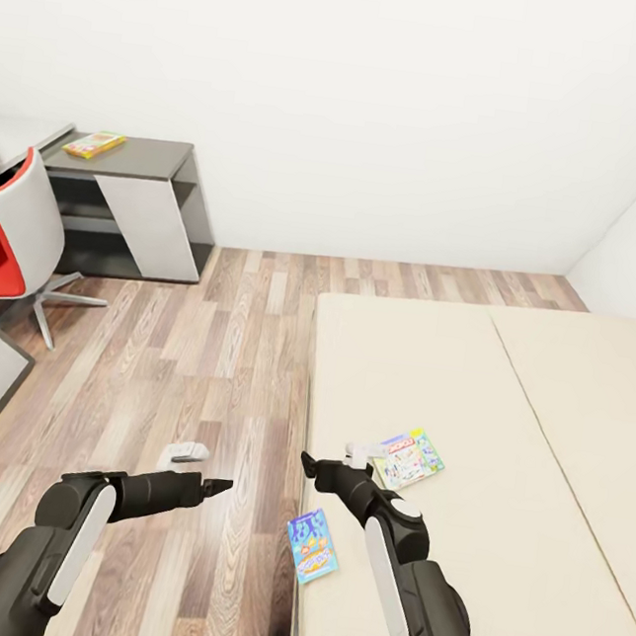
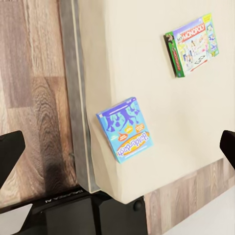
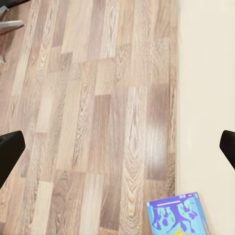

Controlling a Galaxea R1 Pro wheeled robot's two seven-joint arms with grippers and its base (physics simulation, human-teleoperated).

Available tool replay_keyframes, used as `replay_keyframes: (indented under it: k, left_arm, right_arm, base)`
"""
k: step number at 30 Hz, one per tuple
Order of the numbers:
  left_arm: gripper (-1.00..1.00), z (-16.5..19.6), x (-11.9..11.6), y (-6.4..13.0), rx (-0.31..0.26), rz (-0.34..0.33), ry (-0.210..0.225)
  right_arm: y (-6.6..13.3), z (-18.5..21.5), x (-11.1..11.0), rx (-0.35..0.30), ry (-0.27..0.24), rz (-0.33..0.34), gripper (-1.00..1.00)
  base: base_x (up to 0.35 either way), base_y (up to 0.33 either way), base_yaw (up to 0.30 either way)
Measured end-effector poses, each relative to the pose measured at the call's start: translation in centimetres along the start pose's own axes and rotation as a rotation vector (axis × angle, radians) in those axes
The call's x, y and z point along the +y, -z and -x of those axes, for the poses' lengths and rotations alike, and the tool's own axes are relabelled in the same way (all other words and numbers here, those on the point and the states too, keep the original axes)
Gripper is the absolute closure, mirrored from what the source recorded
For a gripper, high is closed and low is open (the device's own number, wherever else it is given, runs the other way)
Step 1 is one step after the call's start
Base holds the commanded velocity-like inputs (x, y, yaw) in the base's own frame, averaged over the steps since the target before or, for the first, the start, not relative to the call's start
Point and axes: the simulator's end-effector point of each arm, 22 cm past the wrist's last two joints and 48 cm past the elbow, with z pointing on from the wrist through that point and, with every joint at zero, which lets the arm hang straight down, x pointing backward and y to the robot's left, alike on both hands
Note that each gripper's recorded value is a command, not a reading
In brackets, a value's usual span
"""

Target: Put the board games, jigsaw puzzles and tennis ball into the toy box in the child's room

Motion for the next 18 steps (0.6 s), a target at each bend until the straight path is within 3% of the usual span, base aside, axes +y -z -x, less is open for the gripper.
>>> replay_keyframes:
  k: [18]
  left_arm:
    - [-1.0, 1.01, -0.81, 0.94, -0.027, -0.01, -0.015]
  right_arm:
    - [0.25, -0.38, 0.28, 0.012, 0.013, -0.002, -1.0]
  base:
    - [0.0, 0.0, 0.0]
